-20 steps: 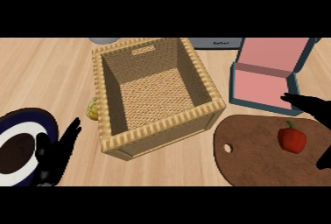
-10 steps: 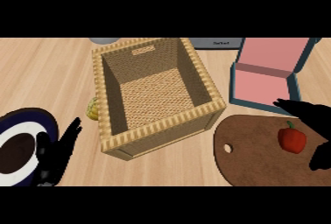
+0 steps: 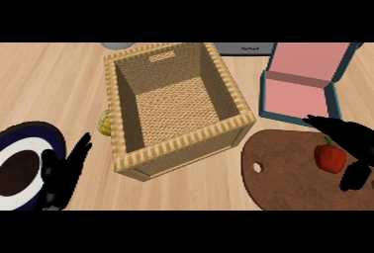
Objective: Pick the bell pepper from the cutting board and place it in the basket
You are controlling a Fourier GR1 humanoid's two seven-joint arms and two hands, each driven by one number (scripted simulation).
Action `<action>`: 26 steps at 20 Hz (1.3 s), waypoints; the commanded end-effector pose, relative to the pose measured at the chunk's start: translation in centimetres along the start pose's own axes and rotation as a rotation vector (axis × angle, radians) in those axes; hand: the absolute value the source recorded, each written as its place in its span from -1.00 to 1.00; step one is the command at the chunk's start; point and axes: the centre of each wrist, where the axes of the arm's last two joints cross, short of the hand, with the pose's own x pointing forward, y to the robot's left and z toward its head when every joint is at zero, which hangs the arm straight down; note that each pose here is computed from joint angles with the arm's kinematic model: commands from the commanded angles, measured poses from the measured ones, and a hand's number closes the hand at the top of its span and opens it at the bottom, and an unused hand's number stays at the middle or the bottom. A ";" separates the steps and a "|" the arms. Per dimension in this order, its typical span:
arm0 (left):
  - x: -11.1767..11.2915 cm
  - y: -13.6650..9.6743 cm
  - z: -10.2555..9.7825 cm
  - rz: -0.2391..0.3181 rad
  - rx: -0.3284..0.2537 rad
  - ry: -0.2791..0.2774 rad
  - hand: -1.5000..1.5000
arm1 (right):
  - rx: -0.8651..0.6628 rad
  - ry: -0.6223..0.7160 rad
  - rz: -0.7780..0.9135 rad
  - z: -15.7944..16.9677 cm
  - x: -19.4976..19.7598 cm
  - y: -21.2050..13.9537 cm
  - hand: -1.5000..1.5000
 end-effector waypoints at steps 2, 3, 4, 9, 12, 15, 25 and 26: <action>-3.1 1.8 -0.2 0.021 0.000 0.121 0.00 | -0.015 -0.013 0.004 -1.3 0.4 0.3 -1.00; -1.8 -0.5 -0.4 0.022 -0.019 0.112 0.00 | -0.017 -0.007 -0.002 0.0 -1.8 0.0 -1.00; -3.0 -1.2 0.9 0.017 -0.015 0.112 0.00 | -0.005 0.012 0.006 0.5 -0.4 0.1 -1.00; -1.7 -0.7 0.4 0.026 -0.021 0.111 0.00 | -0.052 -0.061 0.129 -0.4 -0.2 0.9 1.00; -1.3 -0.5 0.6 0.013 -0.010 0.108 0.00 | -0.068 -0.072 0.161 -0.9 -0.4 1.5 1.00; -1.8 0.2 0.5 0.013 0.005 0.123 0.00 | -0.076 -0.078 0.170 -2.3 0.0 0.6 1.00; -1.5 0.7 0.5 -0.007 -0.015 0.079 0.00 | -0.172 -0.368 0.140 -3.1 21.7 5.7 1.00; -1.8 0.4 0.5 0.006 -0.018 0.087 0.00 | -0.189 -0.380 0.143 -2.5 23.7 6.0 1.00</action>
